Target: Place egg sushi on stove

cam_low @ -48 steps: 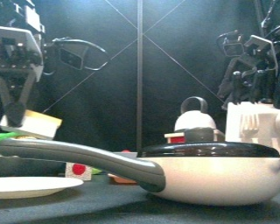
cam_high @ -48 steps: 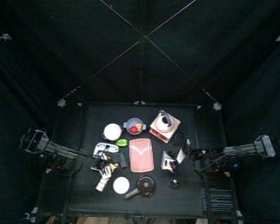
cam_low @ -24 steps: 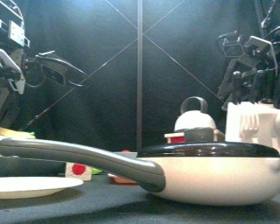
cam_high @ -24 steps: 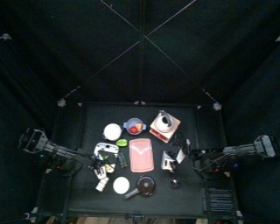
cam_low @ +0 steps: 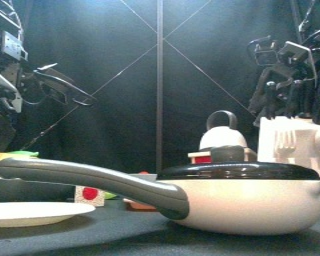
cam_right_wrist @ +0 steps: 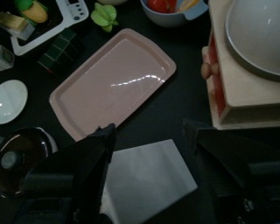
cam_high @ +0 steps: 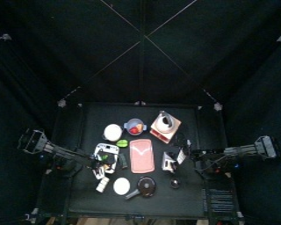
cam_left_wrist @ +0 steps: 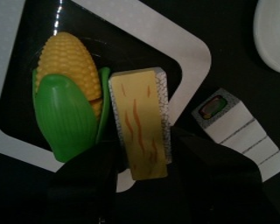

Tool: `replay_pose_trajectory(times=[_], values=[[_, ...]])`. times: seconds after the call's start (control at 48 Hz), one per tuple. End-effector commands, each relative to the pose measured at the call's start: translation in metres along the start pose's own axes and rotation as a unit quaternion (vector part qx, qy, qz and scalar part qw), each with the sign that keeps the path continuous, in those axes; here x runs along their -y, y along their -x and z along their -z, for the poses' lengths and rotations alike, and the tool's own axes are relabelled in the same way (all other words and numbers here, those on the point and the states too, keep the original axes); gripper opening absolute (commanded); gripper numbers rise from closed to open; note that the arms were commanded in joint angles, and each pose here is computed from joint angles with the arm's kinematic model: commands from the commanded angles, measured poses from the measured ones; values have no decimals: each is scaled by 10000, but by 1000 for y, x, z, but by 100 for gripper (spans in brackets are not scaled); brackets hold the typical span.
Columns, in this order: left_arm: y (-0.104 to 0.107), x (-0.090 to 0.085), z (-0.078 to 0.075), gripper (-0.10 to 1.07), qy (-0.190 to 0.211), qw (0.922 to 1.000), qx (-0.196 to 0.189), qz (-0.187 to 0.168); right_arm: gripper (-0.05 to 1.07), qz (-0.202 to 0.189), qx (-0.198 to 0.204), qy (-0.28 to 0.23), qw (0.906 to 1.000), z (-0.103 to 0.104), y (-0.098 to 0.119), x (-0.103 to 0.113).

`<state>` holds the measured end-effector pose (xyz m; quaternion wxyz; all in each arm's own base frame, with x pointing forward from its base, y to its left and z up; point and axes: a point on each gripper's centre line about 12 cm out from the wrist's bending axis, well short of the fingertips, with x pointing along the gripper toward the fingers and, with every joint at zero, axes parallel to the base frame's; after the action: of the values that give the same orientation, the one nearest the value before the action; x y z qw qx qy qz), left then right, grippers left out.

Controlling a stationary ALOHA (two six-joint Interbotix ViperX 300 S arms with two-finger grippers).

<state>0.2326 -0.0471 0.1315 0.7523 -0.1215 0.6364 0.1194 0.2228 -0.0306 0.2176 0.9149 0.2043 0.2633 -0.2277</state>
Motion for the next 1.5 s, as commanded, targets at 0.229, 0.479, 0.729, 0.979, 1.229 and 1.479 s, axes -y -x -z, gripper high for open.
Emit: replay_pose_trajectory(times=[0.229, 0.479, 0.729, 0.979, 1.229, 1.479], values=[[4, -4, -10, 75, 76, 9997, 228, 46, 94, -26, 45, -24, 10000, -4, 0, -2], [4, -4, -11, 80, 94, 9997, 238, 43, 94, -26, 42, -31, 10000, -4, 0, -2], [4, -5, -11, 88, 109, 9997, 232, 38, 94, -26, 45, -31, 10000, -4, 0, -2], [7, -3, -13, 92, 116, 9995, 278, 80, 94, -30, 51, -26, 10000, -4, 0, -2], [13, -1, -13, 92, 136, 9992, 356, 144, 94, -37, 52, -26, 10000, -5, 0, -2], [23, 1, -13, 92, 193, 9982, 489, 303, 94, -30, 51, -34, 10000, -5, 0, -2]])
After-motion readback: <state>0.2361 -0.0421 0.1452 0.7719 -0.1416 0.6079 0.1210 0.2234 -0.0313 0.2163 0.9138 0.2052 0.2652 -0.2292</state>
